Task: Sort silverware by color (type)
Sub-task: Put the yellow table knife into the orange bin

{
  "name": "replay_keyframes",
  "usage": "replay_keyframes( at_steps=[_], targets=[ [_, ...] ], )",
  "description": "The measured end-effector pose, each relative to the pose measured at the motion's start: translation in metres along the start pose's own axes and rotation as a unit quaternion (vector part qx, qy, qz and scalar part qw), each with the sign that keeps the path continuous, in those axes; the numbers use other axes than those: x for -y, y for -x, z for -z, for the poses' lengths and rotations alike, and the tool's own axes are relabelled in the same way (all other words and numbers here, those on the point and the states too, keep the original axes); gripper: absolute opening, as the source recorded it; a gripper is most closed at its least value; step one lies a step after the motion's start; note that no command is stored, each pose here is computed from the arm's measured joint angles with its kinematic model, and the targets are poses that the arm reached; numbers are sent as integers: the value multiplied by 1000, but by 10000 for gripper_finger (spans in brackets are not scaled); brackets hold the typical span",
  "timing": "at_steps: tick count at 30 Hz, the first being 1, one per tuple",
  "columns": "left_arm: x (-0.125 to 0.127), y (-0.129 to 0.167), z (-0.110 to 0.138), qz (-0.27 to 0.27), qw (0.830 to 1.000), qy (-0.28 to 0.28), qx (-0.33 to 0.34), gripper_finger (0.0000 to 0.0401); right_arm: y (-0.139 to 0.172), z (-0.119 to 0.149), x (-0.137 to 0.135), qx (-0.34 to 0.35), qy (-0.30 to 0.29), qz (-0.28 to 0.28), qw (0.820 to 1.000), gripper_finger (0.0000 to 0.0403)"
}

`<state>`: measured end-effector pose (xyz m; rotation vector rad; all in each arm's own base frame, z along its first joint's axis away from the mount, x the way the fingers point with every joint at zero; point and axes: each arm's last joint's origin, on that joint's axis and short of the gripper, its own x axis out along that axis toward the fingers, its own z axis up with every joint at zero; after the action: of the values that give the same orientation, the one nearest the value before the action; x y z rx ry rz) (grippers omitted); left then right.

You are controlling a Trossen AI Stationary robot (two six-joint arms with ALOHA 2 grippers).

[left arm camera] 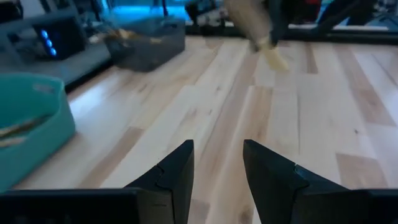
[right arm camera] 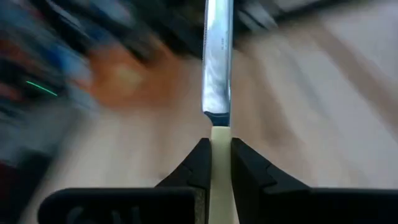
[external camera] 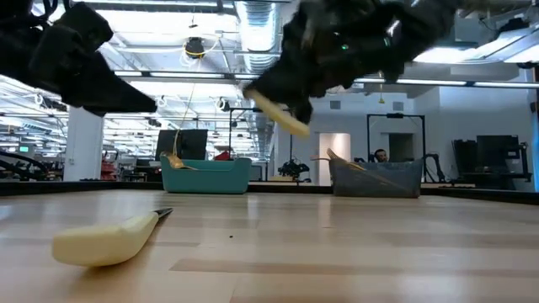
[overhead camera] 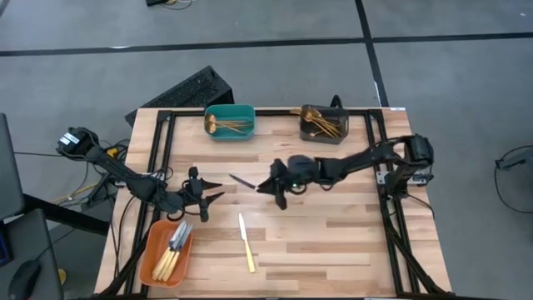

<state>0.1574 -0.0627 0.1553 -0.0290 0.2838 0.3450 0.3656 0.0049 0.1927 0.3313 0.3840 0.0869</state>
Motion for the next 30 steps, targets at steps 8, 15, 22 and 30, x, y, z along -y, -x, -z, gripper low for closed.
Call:
replay_keyframes(
  at_steps=[8, 15, 22, 30],
  targets=[
    [9, 6, -37, 77, 985, -47, 150, 126, -7, 8, 1, 154, -19, -210, 965, 61],
    [5, 5, -50, 111, 963, -111, 217, 126, -34, -6, -12, 162, 0, -262, 951, 61],
    [4, 1, -51, 200, 945, -116, 230, 126, -49, -20, -15, 158, 16, -297, 941, 61],
    [-2, -2, -56, 192, 939, -129, 254, 126, -52, -22, -15, 143, 25, -286, 947, 61]
  ],
)
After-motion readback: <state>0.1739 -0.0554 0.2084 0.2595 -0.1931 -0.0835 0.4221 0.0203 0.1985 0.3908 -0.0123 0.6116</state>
